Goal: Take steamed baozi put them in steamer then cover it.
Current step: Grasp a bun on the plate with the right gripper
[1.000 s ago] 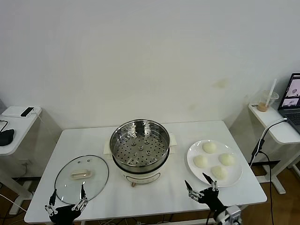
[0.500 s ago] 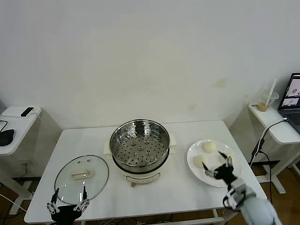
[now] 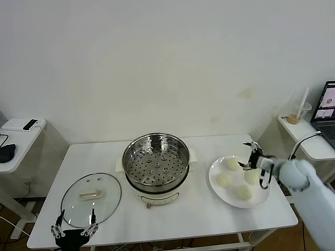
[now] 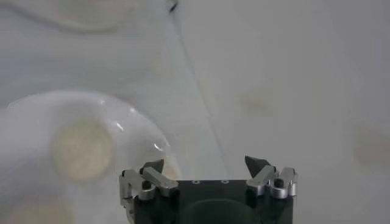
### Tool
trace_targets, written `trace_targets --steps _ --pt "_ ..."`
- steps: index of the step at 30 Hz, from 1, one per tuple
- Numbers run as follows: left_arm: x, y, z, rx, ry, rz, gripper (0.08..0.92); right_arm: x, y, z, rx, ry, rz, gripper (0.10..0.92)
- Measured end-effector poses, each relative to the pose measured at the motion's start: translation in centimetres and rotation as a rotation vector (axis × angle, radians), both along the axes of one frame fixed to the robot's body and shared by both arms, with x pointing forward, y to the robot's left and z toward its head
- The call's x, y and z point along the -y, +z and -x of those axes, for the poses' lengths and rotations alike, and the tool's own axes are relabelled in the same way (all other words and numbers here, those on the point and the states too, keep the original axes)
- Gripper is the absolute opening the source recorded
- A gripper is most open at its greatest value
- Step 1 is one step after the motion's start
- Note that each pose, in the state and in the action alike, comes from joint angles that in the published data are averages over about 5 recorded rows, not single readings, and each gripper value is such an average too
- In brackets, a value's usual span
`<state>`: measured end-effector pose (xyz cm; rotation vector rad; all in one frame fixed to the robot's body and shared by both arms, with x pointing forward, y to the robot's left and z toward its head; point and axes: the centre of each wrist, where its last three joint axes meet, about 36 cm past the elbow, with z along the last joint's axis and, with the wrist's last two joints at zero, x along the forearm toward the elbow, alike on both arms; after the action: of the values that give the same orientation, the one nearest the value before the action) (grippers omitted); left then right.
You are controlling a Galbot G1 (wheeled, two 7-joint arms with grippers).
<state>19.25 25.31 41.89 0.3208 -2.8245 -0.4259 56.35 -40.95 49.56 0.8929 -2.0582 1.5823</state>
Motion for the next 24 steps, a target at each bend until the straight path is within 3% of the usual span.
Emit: trace_targets --steps 12,24 --pt "-0.9 -0.1 -0.4 -0.004 0.016 -0.014 0.823 0.2 1.1 -9.1 -0.295 0.066 0.203 0.823" --pt "-1.2 -0.1 -0.3 -0.006 0.025 -0.023 0.823 -1.7 -1.7 -12.4 -0.428 0.063 0.233 0.823"
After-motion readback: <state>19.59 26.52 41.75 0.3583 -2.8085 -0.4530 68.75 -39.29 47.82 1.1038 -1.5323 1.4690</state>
